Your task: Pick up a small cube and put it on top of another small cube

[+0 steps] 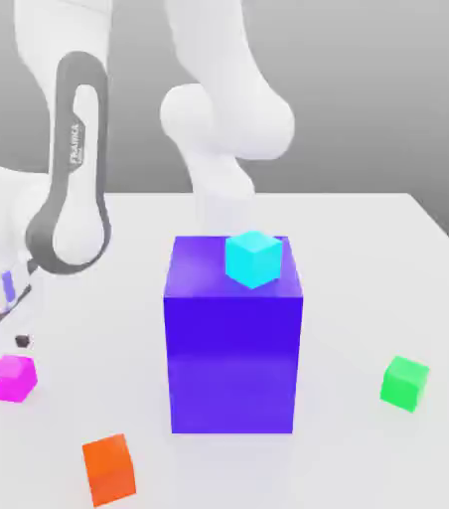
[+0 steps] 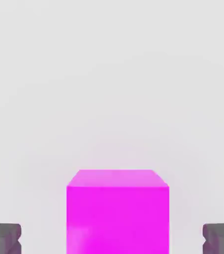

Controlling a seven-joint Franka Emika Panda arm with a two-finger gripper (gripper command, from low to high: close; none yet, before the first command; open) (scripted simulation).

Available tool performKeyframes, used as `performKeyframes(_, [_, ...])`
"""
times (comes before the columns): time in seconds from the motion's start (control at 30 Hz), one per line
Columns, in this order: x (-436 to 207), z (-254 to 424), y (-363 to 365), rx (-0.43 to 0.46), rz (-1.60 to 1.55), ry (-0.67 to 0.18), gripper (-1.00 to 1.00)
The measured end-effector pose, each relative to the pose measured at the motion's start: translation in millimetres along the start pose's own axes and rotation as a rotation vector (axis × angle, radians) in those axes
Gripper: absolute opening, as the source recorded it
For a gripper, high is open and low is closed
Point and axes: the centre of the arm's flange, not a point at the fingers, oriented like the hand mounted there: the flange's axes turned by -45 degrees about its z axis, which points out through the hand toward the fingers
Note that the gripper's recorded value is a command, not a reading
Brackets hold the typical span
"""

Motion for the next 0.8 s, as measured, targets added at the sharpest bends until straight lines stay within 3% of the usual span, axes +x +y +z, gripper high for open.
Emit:
performKeyframes(0.23, [0.1, -0.7, -0.2, 0.001, 0.001, 0.001, -1.00])
performKeyframes(0.47, [-10.2, -66.4, -16.1, 0.019, -0.070, 0.009, -1.00])
performKeyframes(0.8, [-206.5, -96.4, -91.3, 0.063, -0.924, -0.001, -1.00])
